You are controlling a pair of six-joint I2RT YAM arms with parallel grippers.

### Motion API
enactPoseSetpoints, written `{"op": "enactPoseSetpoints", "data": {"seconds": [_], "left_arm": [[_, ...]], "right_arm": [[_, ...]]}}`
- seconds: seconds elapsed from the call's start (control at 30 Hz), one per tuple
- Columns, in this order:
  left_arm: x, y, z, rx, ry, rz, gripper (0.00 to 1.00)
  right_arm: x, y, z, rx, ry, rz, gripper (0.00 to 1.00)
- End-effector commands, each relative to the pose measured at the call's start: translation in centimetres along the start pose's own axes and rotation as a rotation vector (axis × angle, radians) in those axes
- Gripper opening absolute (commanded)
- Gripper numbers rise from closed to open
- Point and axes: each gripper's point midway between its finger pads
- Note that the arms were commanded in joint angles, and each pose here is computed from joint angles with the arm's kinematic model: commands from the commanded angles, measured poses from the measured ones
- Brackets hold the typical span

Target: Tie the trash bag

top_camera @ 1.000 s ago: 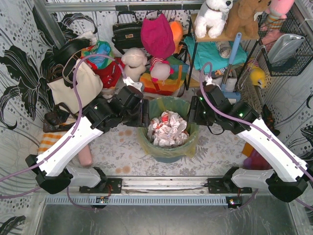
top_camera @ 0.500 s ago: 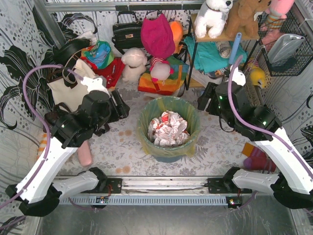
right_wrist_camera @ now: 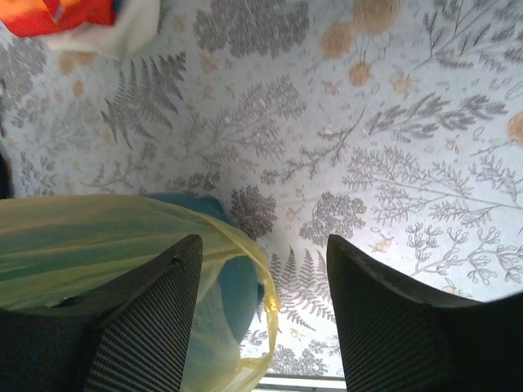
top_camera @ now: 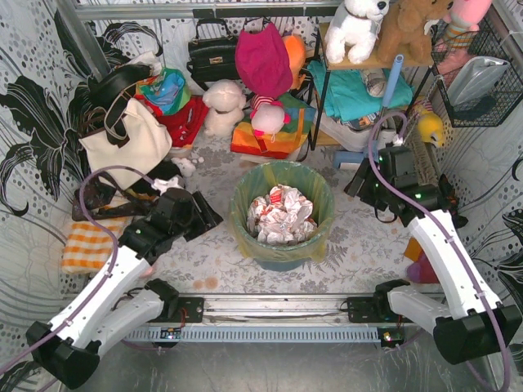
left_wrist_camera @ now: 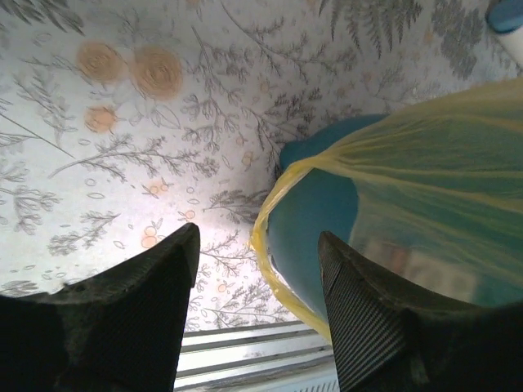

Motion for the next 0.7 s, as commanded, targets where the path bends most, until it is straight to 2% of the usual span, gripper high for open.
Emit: {"op": "enactPoseSetpoints", "data": {"seconds": [0.0,0.13,0.4,0.67], "left_arm": [[-0.6,1.4,-3.0,-0.202,-0.069,-0.01,0.67],[-3.2,2.9,-3.4,-0.305,-0.064,0.043,0.68],[-6.6,4.2,-2.6,-0.353,-0.025,0.124,0.66],[-8.2,5.2,-2.2,-0.37,-0.026,0.171,0.64]], "right_arm": [[-1.5,0.7,0.5,0.12,-0.004,0.041,0.61],[-3.9,1.8,-0.8,0.123,0.019,0.102,0.6],[-6.8,2.6,-1.6,0.163,0.062,0.171,0.58],[-8.0,3.3,-1.2,0.203,0.077,0.221,0.56]]}}
Point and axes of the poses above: each gripper's point midway between its finger pads, its own y axis out along the fingers, its own z axis along the line the jaws close on, x = y × z, and after that the axes turned 11 degrees about y, right-handed
